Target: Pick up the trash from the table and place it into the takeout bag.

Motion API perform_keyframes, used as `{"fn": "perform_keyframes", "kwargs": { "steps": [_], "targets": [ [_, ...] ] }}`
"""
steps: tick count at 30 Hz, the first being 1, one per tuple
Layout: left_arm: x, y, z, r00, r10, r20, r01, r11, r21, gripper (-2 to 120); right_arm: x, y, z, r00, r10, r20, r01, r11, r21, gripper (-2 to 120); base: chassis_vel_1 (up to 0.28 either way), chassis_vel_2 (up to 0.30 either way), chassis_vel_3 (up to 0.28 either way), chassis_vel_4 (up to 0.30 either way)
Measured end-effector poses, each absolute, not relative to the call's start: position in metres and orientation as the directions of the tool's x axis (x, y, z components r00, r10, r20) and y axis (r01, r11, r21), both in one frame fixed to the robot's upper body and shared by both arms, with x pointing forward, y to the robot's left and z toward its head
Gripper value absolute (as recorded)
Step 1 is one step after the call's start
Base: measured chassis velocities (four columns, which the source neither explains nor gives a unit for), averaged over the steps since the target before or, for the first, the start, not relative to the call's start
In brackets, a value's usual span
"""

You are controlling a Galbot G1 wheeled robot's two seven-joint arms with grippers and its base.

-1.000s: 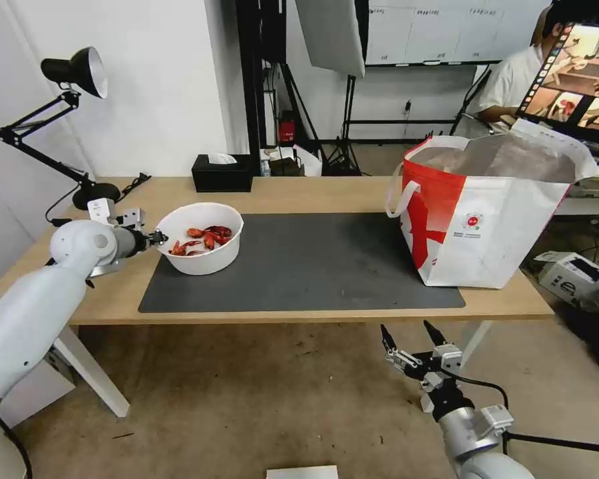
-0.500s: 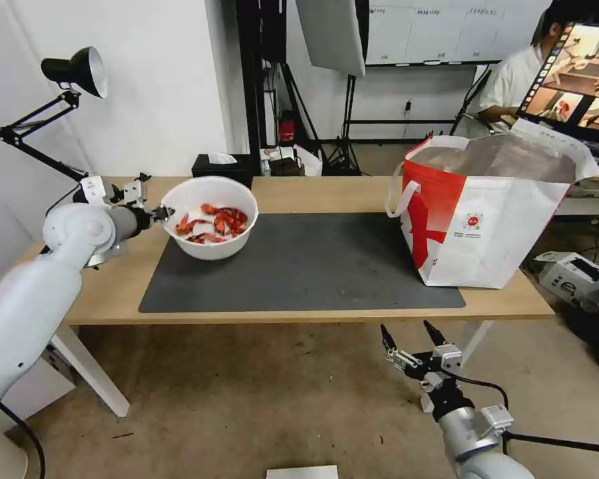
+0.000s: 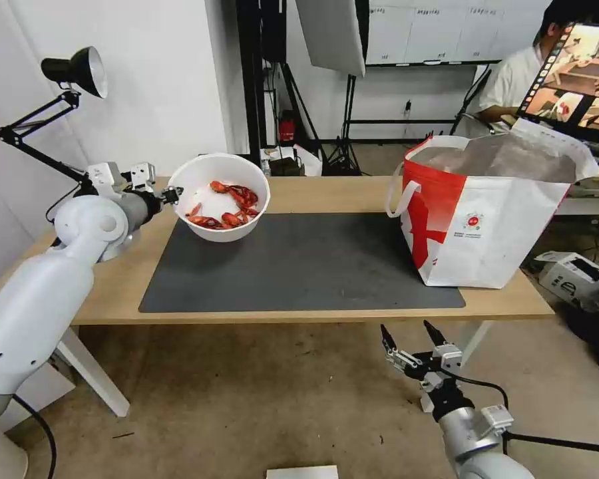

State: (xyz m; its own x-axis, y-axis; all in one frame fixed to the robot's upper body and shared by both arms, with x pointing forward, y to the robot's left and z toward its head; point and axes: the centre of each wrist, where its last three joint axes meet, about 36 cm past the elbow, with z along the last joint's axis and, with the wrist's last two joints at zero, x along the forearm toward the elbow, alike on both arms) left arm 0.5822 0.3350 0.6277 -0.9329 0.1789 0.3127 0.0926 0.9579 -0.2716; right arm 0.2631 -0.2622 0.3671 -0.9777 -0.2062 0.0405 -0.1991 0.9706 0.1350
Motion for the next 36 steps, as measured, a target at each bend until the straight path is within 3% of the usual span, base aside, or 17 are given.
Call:
{"fn": "perform_keyframes", "kwargs": {
  "steps": [7,15,36],
  "targets": [
    [0.605,0.297,0.664,-0.931,0.243,0.274,0.165,0.946,-0.278,0,0.263,-0.262,0.367,-0.978,-0.206,0.040,-0.199,0.971,0.135,100,0.000,0.000,0.000,0.000],
    [0.632,0.221,0.709,-0.917,0.342,0.203,0.286,0.922,-0.259,0,0.263,-0.262,0.367,-0.978,-0.206,0.041,-0.199,0.971,0.135,100,0.000,0.000,0.000,0.000],
    [0.631,0.102,0.754,-0.845,0.530,0.078,0.502,0.834,-0.231,0,0.263,-0.262,0.367,-0.978,-0.206,0.040,-0.199,0.971,0.135,100,0.000,0.000,0.000,0.000]
  ]
}}
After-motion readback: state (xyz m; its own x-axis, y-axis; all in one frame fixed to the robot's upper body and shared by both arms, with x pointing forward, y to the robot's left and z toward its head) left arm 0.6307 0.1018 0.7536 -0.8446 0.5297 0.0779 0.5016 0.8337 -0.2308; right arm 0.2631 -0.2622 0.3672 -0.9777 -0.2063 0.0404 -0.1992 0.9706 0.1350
